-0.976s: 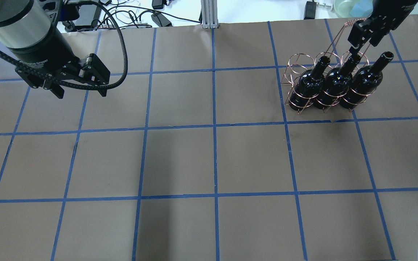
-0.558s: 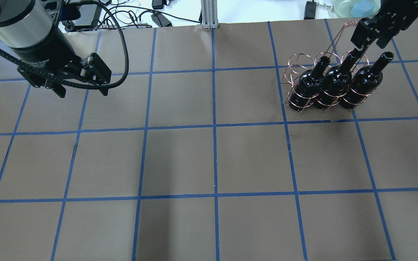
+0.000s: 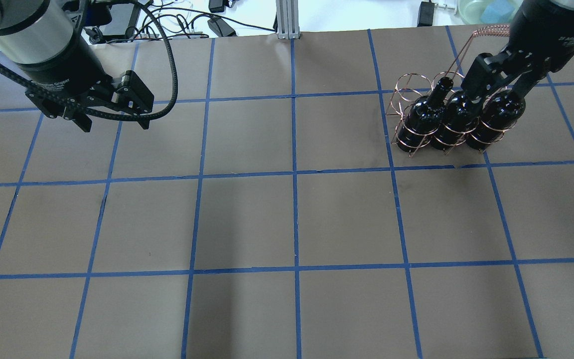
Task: Place wine into wine basket
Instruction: 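Open the right gripper and raise it off the bottle neck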
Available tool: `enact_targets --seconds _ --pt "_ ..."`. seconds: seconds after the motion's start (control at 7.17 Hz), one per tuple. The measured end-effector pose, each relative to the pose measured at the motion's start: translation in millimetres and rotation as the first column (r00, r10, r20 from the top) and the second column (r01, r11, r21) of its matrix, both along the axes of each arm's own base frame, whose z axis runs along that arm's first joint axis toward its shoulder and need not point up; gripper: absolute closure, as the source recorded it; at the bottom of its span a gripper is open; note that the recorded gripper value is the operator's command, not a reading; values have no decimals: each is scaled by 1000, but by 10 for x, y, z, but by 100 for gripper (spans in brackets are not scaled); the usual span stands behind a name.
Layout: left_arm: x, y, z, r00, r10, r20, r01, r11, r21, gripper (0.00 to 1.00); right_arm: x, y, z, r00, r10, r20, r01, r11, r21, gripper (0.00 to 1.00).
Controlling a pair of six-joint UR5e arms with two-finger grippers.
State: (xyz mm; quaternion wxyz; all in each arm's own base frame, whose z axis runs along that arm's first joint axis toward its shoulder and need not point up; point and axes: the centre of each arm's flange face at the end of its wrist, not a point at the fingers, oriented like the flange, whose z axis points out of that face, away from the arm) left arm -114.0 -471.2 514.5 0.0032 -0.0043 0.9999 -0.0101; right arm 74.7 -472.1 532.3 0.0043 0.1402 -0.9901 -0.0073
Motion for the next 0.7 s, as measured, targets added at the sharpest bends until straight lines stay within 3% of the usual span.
enact_targets --seconds 0.28,0.7 --pt "0 9 19 1000 0 0 0 1000 -5 0 91 61 0 996 -87 -1 87 996 -7 1" --pt "0 18 31 1000 0 2 0 1000 -7 0 205 -84 21 996 -85 1 85 993 -81 0"
